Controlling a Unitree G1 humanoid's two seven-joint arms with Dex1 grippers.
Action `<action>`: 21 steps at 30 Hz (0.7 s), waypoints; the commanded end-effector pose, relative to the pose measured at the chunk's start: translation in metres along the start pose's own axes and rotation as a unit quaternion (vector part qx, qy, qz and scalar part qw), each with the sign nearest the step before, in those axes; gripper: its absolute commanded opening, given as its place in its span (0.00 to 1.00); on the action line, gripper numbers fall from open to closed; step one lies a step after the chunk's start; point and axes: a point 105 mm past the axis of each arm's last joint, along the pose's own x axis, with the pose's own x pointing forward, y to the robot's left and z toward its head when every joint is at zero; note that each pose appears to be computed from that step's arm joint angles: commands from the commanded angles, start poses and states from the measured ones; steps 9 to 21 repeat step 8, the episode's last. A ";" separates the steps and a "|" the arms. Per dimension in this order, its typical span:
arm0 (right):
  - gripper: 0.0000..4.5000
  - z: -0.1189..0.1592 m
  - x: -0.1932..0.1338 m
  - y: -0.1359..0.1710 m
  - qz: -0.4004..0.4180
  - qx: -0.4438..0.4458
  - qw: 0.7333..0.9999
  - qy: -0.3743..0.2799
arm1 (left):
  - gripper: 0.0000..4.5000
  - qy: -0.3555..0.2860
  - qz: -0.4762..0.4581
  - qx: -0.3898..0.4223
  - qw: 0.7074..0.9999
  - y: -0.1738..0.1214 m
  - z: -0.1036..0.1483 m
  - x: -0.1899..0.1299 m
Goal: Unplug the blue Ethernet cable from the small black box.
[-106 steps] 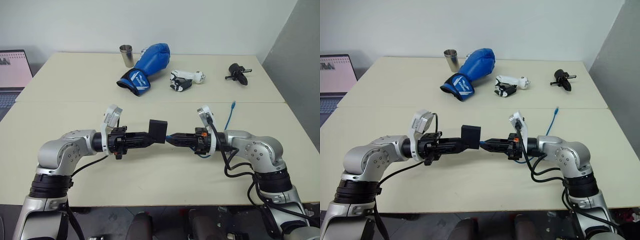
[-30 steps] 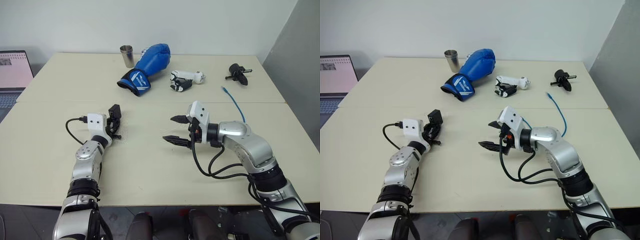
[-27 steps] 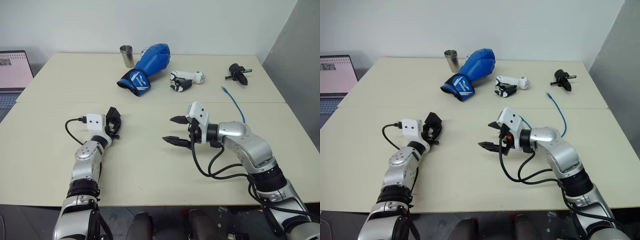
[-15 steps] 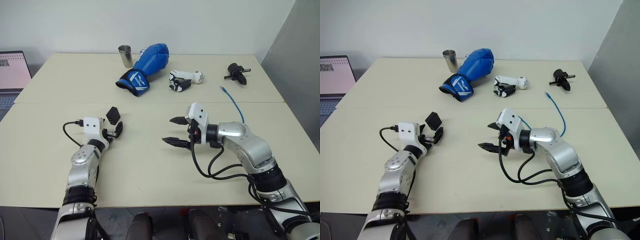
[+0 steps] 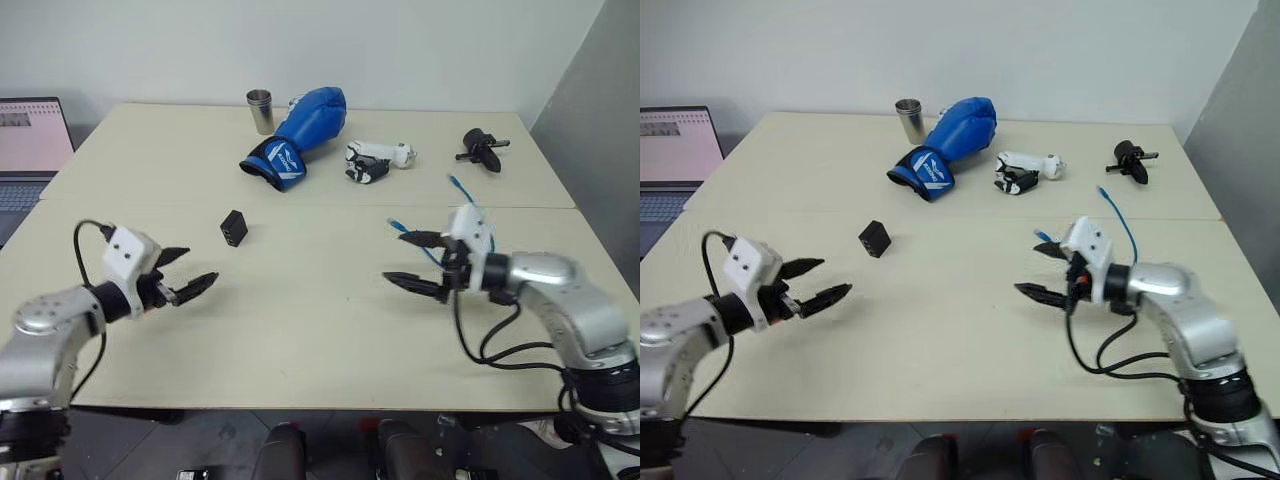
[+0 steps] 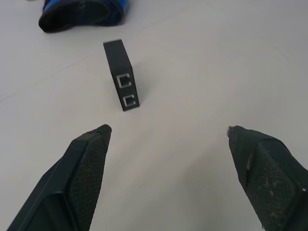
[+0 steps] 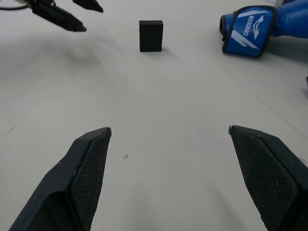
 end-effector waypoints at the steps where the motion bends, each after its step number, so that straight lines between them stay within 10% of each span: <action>1: 0.92 0.019 -0.020 -0.002 0.030 -0.005 0.999 -0.022 | 0.92 -0.022 -0.021 0.015 0.999 0.004 0.024 -0.009; 21: 0.92 0.019 -0.030 -0.008 0.030 0.000 1.000 -0.009 | 0.92 -0.026 -0.058 -0.003 0.998 -0.004 0.032 -0.007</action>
